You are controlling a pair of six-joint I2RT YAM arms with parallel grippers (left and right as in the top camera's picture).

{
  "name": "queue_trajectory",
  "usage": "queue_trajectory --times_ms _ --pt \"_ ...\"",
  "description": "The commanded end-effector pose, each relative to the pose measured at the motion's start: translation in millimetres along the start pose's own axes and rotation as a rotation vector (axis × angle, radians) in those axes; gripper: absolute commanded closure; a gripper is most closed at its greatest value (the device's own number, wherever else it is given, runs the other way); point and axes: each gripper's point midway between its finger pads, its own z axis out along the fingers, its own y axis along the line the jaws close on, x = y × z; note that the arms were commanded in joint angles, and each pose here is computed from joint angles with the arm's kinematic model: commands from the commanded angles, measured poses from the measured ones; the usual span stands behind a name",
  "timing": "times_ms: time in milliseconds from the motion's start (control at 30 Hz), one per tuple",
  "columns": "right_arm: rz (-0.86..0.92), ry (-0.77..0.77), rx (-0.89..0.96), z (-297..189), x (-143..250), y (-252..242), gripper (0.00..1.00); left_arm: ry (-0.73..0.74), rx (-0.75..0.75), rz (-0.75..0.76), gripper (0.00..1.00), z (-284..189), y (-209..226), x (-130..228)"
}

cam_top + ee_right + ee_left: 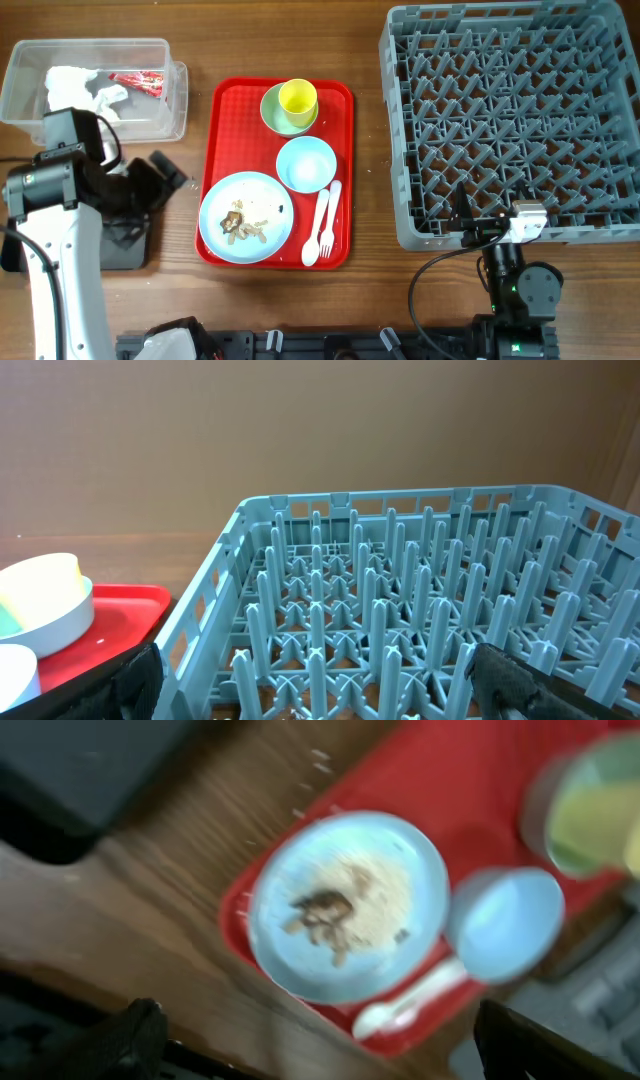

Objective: Sort waste into correct bins and load items into the dishwasher rack

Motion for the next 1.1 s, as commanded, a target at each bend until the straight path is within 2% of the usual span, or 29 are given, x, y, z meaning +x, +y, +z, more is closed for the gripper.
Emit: queue_trajectory --times_ms 0,433,500,567,633,667,733,800,900,933,967,1067 --pt "-0.011 -0.006 -0.004 -0.2 -1.2 0.3 0.00 -0.130 -0.147 -0.238 0.00 -4.8 36.4 -23.8" --pt "-0.011 -0.013 -0.007 -0.2 -2.8 0.8 0.00 -0.131 -0.148 -0.241 0.00 -5.0 37.2 -24.4" --pt "0.008 -0.011 -0.096 -1.0 -2.8 16.1 0.00 -0.131 -0.148 -0.240 0.00 -5.0 37.2 -24.4" --pt "0.220 0.010 -0.288 -7.3 -6.0 48.4 0.00 -0.131 -0.148 -0.240 0.00 -5.0 37.2 -24.4" --pt "0.591 0.143 -0.505 -22.7 -4.7 84.7 0.00 -0.131 -0.148 -0.240 0.00 -5.0 37.2 -24.4" --pt "0.906 0.301 -0.604 -35.4 -3.3 103.8 0.00 -0.131 -0.148 -0.240 0.00 -5.0 37.2 -24.4" --pt "1.261 0.492 -0.619 -44.8 -0.7 115.1 0.00 -0.131 -0.148 -0.241 0.00 -5.0 37.2 -24.4" --pt "1.502 0.555 -0.553 -41.5 -2.2 111.5 0.00 -0.131 -0.148 -0.240 0.00 -5.0 37.2 -24.4" --pt "1.455 0.425 -0.649 -42.6 -34.3 109.9 0.00 -0.131 -0.148 -0.241 0.00 -5.0 37.2 -24.4" --pt "1.402 0.317 -0.725 -47.3 -59.6 108.9 0.00 -0.131 -0.148 -0.240 0.00 -5.0 37.2 -24.4" --pt "1.339 0.144 -0.807 -56.1 -94.7 103.6 0.00 -0.131 -0.148 -0.241 0.00 -5.0 37.2 -24.4" --pt "1.290 -0.148 -0.823 -71.6 -158.5 82.7 0.00 -0.131 -0.148 -0.241 0.00 -5.0 37.2 -24.4"
